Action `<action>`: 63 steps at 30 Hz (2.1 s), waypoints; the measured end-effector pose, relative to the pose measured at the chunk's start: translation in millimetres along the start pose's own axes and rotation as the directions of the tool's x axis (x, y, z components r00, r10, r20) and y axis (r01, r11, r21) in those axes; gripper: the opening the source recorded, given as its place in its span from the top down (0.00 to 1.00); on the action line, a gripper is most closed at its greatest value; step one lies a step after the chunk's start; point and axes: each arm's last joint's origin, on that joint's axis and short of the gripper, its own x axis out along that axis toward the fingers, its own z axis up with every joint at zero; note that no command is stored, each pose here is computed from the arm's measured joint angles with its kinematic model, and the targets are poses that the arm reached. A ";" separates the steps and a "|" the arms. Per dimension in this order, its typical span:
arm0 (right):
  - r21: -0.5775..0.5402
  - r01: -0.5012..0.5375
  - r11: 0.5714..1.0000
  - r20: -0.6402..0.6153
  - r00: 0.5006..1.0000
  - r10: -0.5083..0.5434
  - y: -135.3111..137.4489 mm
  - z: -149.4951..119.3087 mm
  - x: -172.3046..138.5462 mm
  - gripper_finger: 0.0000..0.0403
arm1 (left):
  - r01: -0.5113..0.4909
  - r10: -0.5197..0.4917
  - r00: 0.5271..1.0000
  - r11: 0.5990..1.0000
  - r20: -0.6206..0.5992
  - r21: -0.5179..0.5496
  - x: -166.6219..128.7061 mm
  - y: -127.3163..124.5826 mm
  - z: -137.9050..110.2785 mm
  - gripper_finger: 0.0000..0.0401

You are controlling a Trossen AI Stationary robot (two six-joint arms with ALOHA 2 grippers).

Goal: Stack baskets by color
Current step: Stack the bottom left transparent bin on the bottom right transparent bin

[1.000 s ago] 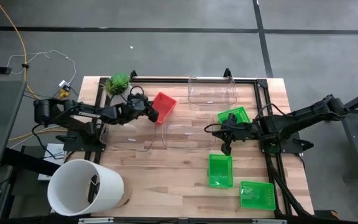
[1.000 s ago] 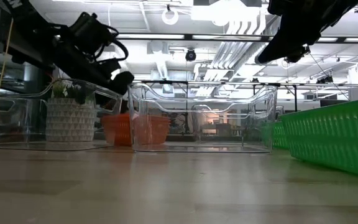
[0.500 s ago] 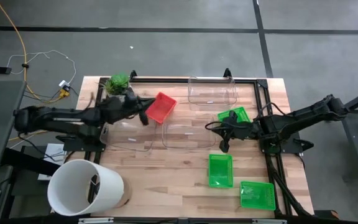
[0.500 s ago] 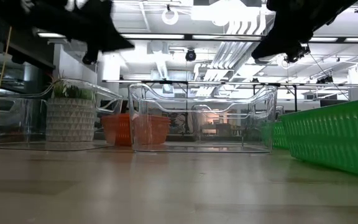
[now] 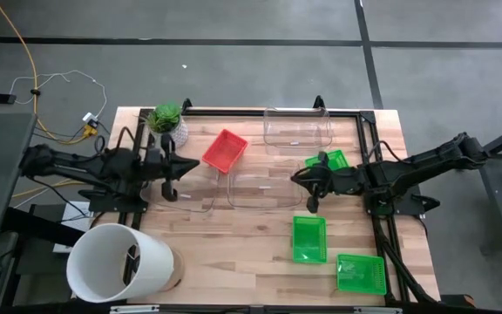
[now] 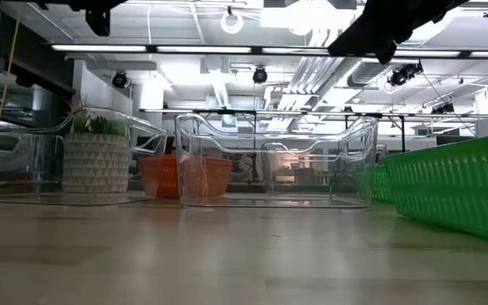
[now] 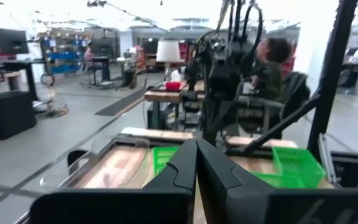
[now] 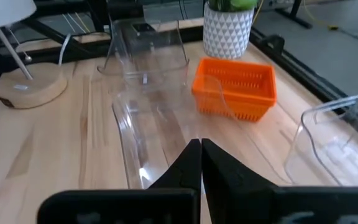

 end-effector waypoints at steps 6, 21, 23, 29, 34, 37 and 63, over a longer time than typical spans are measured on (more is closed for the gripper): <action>-0.006 -0.010 1.000 0.047 0.999 0.010 1.1 4.9 -0.1 1.00 | -0.012 0.012 1.000 1.000 -0.023 0.006 -1.9 -2.8 -2.1 1.00; -0.005 -0.013 1.000 0.061 0.998 0.013 1.4 6.4 -0.2 1.00 | 0.022 -0.022 0.957 1.000 -0.290 -0.003 10.4 -8.8 -5.8 0.80; -0.005 -0.013 1.000 0.061 0.998 0.013 1.4 6.4 -0.2 1.00 | 0.013 -0.006 0.914 1.000 -0.405 0.014 15.2 -10.4 -3.3 0.72; -0.005 -0.013 1.000 0.060 0.998 0.013 1.4 6.3 -0.2 1.00 | 0.084 -0.100 0.661 0.995 -0.744 -0.060 26.4 -20.2 -7.3 0.51; -0.005 -0.013 1.000 0.060 0.998 0.013 1.4 6.2 -0.2 1.00 | 0.137 -0.175 0.465 0.983 -0.868 -0.125 30.9 -36.7 -25.4 0.41; -0.003 -0.013 1.000 0.057 0.998 0.013 1.4 5.9 -0.2 1.00 | 0.176 -0.162 0.371 0.979 -0.914 -0.102 29.5 -46.2 -36.7 0.40; -0.003 -0.011 1.000 0.049 0.999 0.011 1.1 5.1 -0.2 1.00 | 0.388 0.136 0.056 0.910 -0.989 0.147 40.1 -77.2 -104.9 0.41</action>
